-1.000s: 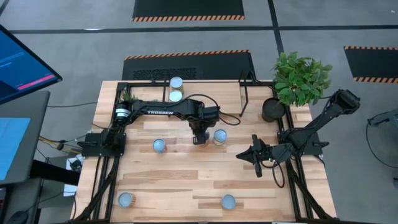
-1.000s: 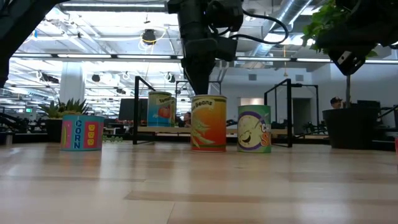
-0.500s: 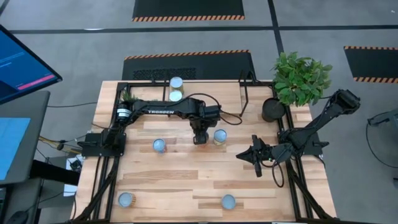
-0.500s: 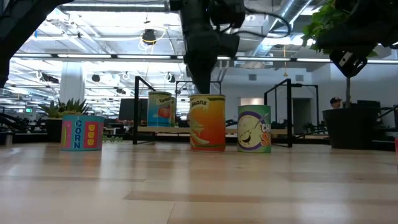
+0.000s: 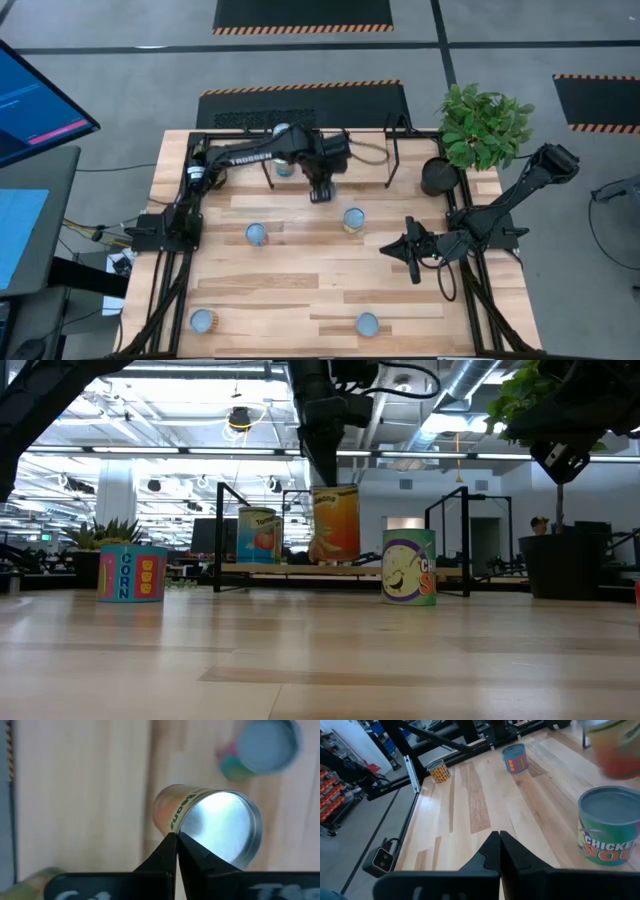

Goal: Pick and place cans onto a shelf
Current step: Put the canned green peas on the shelf

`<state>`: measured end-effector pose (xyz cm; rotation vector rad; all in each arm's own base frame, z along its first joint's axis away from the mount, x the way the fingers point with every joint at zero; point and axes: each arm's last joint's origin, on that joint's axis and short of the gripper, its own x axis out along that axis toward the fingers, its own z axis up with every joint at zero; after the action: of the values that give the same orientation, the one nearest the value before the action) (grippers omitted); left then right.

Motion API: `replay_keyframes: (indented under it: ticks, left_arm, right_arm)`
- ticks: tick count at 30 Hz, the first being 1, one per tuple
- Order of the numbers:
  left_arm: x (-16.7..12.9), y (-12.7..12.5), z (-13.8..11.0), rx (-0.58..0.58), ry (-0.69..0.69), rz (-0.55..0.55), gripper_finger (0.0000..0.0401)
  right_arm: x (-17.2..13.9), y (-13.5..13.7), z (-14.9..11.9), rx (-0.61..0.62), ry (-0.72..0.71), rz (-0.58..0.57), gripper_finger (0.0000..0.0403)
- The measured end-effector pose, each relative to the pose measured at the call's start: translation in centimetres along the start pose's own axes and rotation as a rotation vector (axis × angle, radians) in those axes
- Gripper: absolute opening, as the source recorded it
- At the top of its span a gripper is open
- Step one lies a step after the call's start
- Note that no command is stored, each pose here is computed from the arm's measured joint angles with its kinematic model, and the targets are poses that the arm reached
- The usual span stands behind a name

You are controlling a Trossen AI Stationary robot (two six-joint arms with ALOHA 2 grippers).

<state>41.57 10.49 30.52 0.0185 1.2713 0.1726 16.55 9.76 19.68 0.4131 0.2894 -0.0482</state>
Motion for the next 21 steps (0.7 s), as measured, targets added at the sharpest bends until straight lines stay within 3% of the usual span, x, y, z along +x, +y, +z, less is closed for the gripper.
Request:
replay_keyframes:
  ticks: [10,21]
  left_arm:
    - [0.1,6.2,-1.7,-0.126,0.040,0.041,0.0000]
    - [0.3,8.1,-3.1,-0.134,0.132,0.063,0.0000]
  right_arm:
    - [0.0,-0.1,0.0,0.000,-0.009,-0.013,0.0013]
    - [0.0,-0.1,0.0,0.002,-0.010,-0.014,0.0013]
